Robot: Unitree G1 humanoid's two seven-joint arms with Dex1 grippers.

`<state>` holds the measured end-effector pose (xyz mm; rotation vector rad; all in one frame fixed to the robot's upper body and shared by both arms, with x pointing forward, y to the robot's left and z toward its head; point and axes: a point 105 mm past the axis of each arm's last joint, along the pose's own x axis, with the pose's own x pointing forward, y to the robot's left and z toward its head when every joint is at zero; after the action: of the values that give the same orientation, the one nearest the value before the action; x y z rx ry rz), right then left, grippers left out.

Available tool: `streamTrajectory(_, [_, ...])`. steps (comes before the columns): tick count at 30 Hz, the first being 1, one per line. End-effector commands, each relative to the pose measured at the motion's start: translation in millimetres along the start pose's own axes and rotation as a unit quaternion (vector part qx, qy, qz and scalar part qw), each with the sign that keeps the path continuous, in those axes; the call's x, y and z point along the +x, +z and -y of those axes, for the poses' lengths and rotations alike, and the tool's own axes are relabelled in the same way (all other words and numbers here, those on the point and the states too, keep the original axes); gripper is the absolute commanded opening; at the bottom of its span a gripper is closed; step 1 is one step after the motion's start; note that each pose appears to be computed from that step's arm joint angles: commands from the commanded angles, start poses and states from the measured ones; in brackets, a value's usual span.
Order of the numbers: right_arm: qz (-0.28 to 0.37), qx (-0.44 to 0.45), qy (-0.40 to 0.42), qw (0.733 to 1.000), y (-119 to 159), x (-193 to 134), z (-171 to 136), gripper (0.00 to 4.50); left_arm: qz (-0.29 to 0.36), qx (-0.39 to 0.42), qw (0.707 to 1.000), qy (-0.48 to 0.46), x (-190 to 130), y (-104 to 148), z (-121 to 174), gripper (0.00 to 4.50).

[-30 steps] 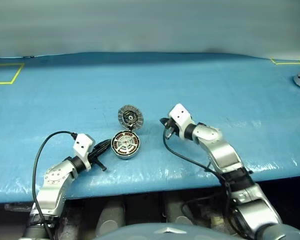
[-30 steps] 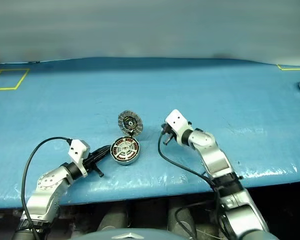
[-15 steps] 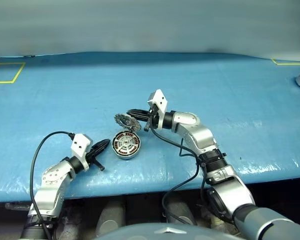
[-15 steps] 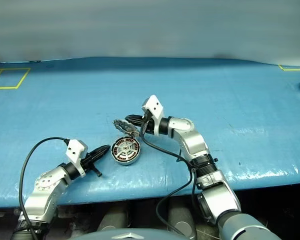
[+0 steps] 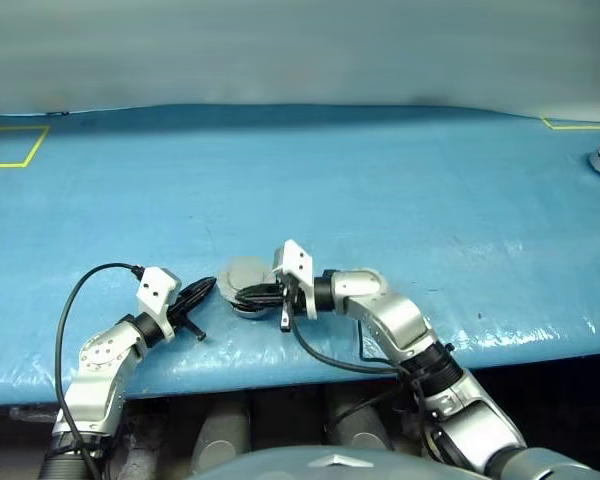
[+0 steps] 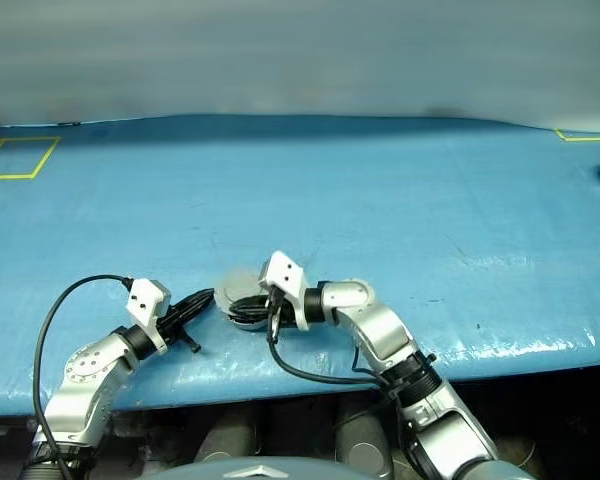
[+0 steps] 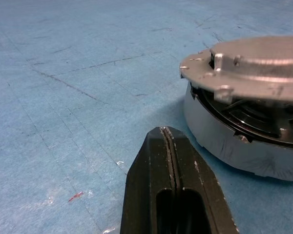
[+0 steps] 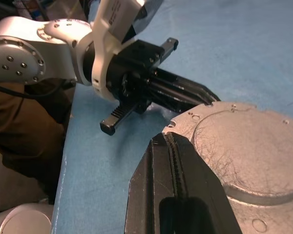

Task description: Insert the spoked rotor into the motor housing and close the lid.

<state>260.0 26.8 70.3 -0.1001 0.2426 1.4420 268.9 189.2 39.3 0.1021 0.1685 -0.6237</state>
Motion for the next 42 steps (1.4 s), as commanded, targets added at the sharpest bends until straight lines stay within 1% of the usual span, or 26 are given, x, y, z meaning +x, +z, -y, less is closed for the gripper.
streamTrajectory(1, [0.0,-0.011,-0.033,0.999,3,1,6,0.03,0.024,0.019,1.0,0.003,-1,15,-3,0.0])
streamTrajectory(5, [-0.003,-0.016,-0.053,0.998,-3,0,7,0.03,0.022,0.022,1.0,0.003,0,16,-4,0.0])
streamTrajectory(9, [-0.016,-0.037,-0.114,0.993,-13,-4,18,0.03,0.021,0.026,0.999,0.005,1,16,-5,0.0])
streamTrajectory(11, [-0.009,-0.04,-0.12,0.992,-12,-5,16,0.03,0.021,0.028,0.999,0.006,1,16,-5,0.0])
streamTrajectory(12, [-0.002,-0.043,-0.123,0.991,-11,-6,15,0.03,0.021,0.028,0.999,0.006,0,16,-5,0.0])
streamTrajectory(16, [0.07,-0.034,-0.131,0.988,20,-15,13,0.03,0.019,0.028,0.999,0.006,1,15,-4,0.0])
streamTrajectory(18, [0.087,-0.051,-0.132,0.986,31,-18,11,0.03,0.02,0.028,0.999,0.004,2,15,-3,0.0])
streamTrajectory(20, [0.092,-0.059,-0.133,0.985,36,-20,9,0.03,0.021,0.026,0.999,0.001,3,15,-2,0.0])
streamTrajectory(23, [0.09,-0.06,-0.15,0.983,37,-23,16,0.64,0.02,0.027,0.999,0.002,3,14,-2,0.0])
streamTrajectory(25, [0.088,-0.053,-0.171,0.98,37,-24,24,1.32,0.018,0.029,0.999,0.005,4,13,-4,0.0])
streamTrajectory(28, [0.074,-0.029,-0.181,0.98,27,-19,32,2.3,0.018,0.028,0.999,0.004,5,13,-3,0.0])
streamTrajectory(30, [0.062,-0.028,-0.183,0.981,21,-16,35,2.96,0.018,0.028,0.999,0.003,5,14,-3,0.0])
streamTrajectory(33, [0.059,-0.038,-0.201,0.977,20,-11,43,3.98,0.018,0.03,0.999,0.005,5,13,-5,0.0])
streamTrajectory(35, [0.052,-0.049,-0.209,0.975,20,-7,45,4.47,0.018,0.031,0.999,0.006,5,13,-5,0.0])
streamTrajectory(42, [0.049,-0.058,-0.205,0.976,18,-2,41,4.47,0.018,0.034,0.999,0.013,4,13,-7,0.0])
